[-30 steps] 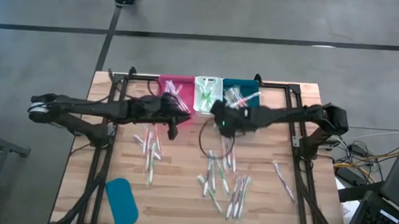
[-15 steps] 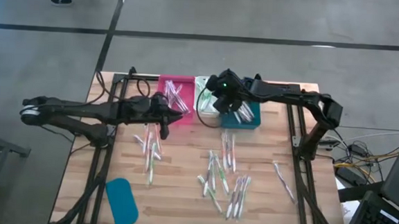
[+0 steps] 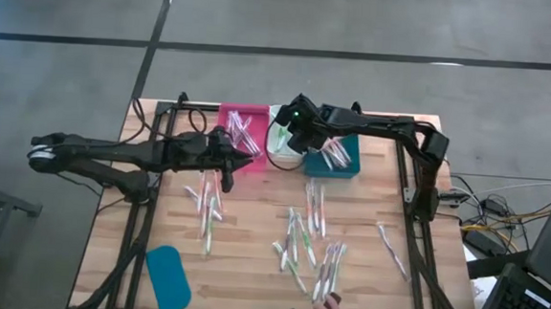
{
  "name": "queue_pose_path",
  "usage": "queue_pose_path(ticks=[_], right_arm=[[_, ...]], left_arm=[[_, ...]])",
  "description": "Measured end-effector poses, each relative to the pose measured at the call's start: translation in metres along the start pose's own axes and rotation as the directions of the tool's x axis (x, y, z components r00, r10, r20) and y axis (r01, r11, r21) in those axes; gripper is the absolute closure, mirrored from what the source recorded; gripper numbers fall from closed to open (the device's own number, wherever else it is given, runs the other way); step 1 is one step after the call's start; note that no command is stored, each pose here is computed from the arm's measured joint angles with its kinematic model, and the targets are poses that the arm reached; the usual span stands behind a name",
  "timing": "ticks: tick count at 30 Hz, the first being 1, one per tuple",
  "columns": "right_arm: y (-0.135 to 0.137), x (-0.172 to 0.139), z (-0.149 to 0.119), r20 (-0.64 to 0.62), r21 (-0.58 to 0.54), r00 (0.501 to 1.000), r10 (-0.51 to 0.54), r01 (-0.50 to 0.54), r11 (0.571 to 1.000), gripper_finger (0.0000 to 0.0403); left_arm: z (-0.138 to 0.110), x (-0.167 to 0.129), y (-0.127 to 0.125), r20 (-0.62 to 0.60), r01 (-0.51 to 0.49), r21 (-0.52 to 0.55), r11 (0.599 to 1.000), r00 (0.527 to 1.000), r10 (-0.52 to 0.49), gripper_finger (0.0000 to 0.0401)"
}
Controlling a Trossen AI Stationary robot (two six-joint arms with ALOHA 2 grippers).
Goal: Pick & Place Toothbrushes
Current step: Put the green toothbrush into the white bin, then put the violet toothbrush into the pink bin
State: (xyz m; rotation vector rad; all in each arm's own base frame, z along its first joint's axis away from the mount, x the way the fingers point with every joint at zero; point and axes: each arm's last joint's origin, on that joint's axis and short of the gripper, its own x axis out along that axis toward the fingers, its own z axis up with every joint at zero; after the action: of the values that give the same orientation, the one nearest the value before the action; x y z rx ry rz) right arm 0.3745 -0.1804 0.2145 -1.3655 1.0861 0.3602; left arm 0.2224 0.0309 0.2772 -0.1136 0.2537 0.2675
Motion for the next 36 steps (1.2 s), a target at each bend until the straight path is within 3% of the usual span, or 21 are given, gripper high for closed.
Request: queue_pose_path(ticks=[6,15,19,23,29,32,36], right_arm=[[0.003,0.02,-0.004,-0.008,0.041,0.999,0.04,-0.04,0.998,0.0386],[-0.006,0.021,-0.008,-0.016,0.152,1.0,0.022,-0.02,0.988,0.0326],[-0.01,0.009,-0.01,-0.023,0.191,1.0,-0.001,0.006,0.982,0.0299],[-0.009,-0.012,-0.008,-0.074,0.181,0.996,0.054,-0.04,0.983,0.0282],[-0.014,-0.061,0.004,-0.067,0.26,0.997,0.03,-0.012,0.966,0.0288],[-0.015,-0.082,0.01,-0.054,0.385,0.999,0.009,0.012,0.923,0.0306],[-0.019,-0.107,0.019,-0.034,0.632,0.998,-0.053,0.063,0.772,0.0337]], left_arm=[[0.0,0.0,0.0,0.004,0.0,0.052,0.999,1.0,0.0,0.0339],[0.0,0.0,0.0,0.006,0.0,0.061,0.998,1.0,0.0,0.0339],[0.0,0.0,0.0,0.005,0.0,0.061,0.998,1.0,0.0,0.0339],[-0.001,0.0,0.0,0.003,-0.001,0.061,0.998,1.0,0.0,0.0339],[-0.002,0.001,0.001,-0.001,-0.001,0.061,0.998,1.0,0.001,0.0339],[-0.002,0.001,0.001,-0.001,-0.001,0.061,0.998,1.0,0.001,0.0339],[-0.002,0.001,0.001,-0.002,-0.001,0.081,0.997,1.0,0.001,0.0339]])
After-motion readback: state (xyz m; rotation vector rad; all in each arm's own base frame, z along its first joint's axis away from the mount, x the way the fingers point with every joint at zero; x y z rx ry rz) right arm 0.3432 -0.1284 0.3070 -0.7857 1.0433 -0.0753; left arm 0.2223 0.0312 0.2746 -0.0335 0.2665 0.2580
